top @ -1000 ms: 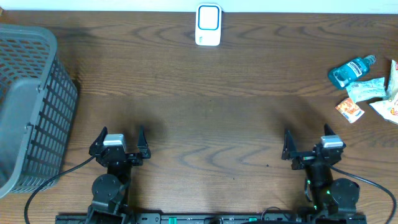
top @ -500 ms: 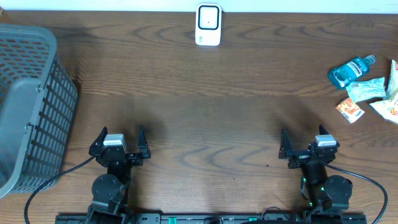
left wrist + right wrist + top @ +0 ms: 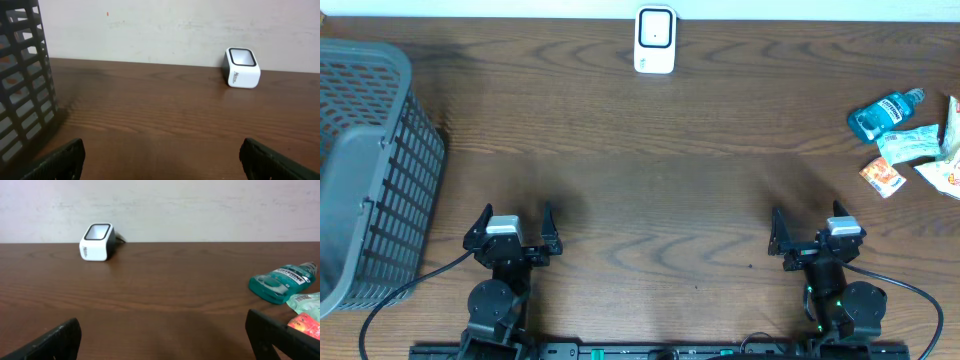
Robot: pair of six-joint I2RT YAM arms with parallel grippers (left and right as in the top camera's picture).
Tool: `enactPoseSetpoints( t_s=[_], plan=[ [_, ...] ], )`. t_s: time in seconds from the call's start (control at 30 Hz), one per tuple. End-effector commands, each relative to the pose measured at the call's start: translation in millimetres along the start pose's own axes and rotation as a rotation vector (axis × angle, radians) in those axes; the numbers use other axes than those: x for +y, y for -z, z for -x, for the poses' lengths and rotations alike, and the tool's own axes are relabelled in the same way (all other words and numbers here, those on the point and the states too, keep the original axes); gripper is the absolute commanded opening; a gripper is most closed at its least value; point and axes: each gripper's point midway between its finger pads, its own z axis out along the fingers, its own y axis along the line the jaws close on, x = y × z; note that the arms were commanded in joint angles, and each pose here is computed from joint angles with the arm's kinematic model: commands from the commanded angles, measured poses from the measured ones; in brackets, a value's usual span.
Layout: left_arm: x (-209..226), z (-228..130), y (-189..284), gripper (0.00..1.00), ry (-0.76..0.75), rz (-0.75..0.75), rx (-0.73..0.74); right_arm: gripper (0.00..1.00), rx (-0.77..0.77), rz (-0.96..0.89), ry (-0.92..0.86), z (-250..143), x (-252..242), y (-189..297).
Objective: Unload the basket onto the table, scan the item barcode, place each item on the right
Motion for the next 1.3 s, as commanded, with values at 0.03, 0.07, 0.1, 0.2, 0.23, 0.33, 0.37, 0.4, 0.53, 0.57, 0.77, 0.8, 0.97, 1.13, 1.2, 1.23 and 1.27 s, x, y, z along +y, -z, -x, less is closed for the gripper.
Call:
enactPoseSetpoints(
  t_s=[0.03,0.07,0.1,0.2,0.23,0.33,0.37,0.4,0.53,0.57,0.77,0.8,0.97,1.13,1.2,1.23,1.27],
  plan=[
    [3,-17,-1,0.98,-0.020,0.014,0.043,0.99,-0.001,0.003,0.011,-2,1,0],
    [6,-16,-1,0.98,-0.036,0.028,0.042,0.99,-0.001,0.003,0.011,-2,1,0],
    [9,-16,-2,0.98,-0.033,0.036,0.042,0.99,-0.001,0.003,0.011,-2,1,0],
    [12,-17,-2,0.98,-0.020,0.020,0.049,0.99,-0.001,0.003,0.011,-2,1,0],
    [13,-17,-2,0.98,-0.016,0.012,0.047,0.99,-0.001,0.003,0.011,-2,1,0],
    [15,-17,-2,0.97,-0.007,0.005,0.049,0.99,-0.001,0.003,0.011,-2,1,0],
    [16,-17,-2,0.98,-0.007,0.010,0.049,0.99,-0.001,0.003,0.011,-2,1,0],
    [17,-17,-2,0.98,-0.007,0.012,0.049,0.99,-0.001,0.003,0.011,-2,1,0],
    [17,-17,-2,0.98,-0.007,0.013,0.048,0.99,-0.001,0.003,0.011,-2,1,0],
    [17,-17,-2,0.98,-0.007,0.013,0.048,0.99,0.000,0.003,0.011,-2,1,0],
    [17,-17,-2,0.98,-0.007,0.015,0.049,0.99,-0.001,0.003,0.011,-2,1,0],
    [17,-17,-2,0.98,-0.007,0.015,0.050,0.99,-0.001,0.003,0.011,-2,1,0],
    [17,-17,-2,0.98,-0.007,0.015,0.050,0.99,-0.001,0.003,0.011,-2,1,0],
    [17,-17,-2,0.98,-0.007,0.015,0.050,0.99,-0.001,0.003,0.011,-2,1,0],
    [17,-17,-2,0.98,-0.007,0.014,0.050,0.99,0.000,0.003,0.011,-2,1,0],
    [17,-17,-2,0.98,-0.007,0.014,0.050,0.99,0.000,0.003,0.011,-2,1,0],
    [17,-17,-2,0.98,-0.007,0.015,0.050,0.99,-0.001,0.003,0.011,-2,1,0]
  ],
)
